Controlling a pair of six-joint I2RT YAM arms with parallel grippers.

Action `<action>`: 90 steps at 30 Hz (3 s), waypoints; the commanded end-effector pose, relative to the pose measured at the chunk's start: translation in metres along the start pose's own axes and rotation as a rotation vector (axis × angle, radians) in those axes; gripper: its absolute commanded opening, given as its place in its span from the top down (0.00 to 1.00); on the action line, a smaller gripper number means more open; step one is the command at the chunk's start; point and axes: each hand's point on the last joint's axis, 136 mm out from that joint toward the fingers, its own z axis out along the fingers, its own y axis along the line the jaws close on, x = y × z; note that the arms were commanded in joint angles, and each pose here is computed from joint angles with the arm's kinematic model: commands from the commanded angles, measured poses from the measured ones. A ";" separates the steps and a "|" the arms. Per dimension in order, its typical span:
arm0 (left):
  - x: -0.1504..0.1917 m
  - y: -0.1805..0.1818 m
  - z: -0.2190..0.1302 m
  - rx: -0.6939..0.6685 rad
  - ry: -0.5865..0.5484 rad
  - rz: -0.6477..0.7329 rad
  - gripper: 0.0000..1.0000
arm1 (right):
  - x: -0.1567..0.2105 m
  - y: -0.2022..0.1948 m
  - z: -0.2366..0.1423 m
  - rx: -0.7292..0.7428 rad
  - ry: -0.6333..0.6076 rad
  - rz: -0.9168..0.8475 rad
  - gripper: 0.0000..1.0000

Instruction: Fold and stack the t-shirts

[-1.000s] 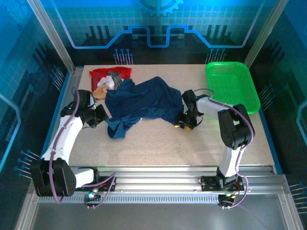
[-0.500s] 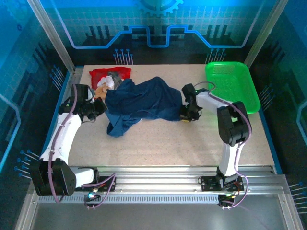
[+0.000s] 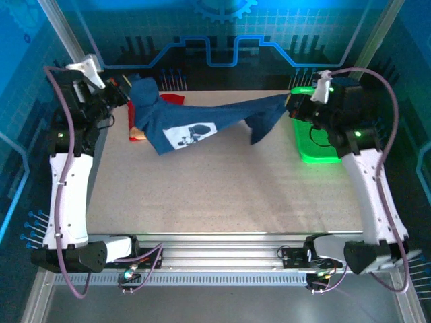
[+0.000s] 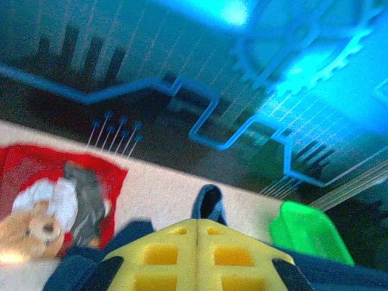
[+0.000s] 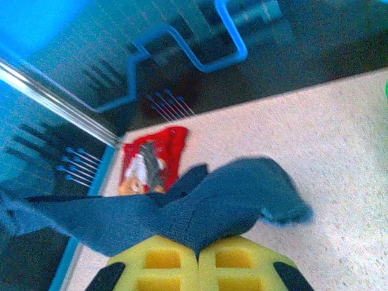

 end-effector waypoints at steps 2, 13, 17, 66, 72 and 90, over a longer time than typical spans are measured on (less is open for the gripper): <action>-0.060 -0.062 -0.052 0.179 -0.212 0.152 1.00 | -0.022 0.039 -0.061 -0.116 -0.112 -0.050 1.00; -0.110 -0.127 -0.093 0.406 -0.393 0.309 1.00 | -0.066 0.080 -0.125 -0.146 -0.245 -0.124 1.00; -0.117 -0.127 -0.062 0.443 -0.377 0.294 1.00 | -0.078 0.072 -0.097 -0.133 -0.220 -0.135 1.00; 0.405 -0.018 0.155 0.515 1.158 0.182 1.00 | 0.189 -0.137 0.051 0.219 0.629 0.318 1.00; 0.455 -0.011 0.146 0.433 1.239 0.209 0.90 | 0.200 -0.151 0.061 0.250 0.684 0.321 1.00; 0.368 0.083 0.191 -0.070 0.857 0.100 0.68 | 0.205 -0.155 0.083 0.203 0.732 0.309 1.00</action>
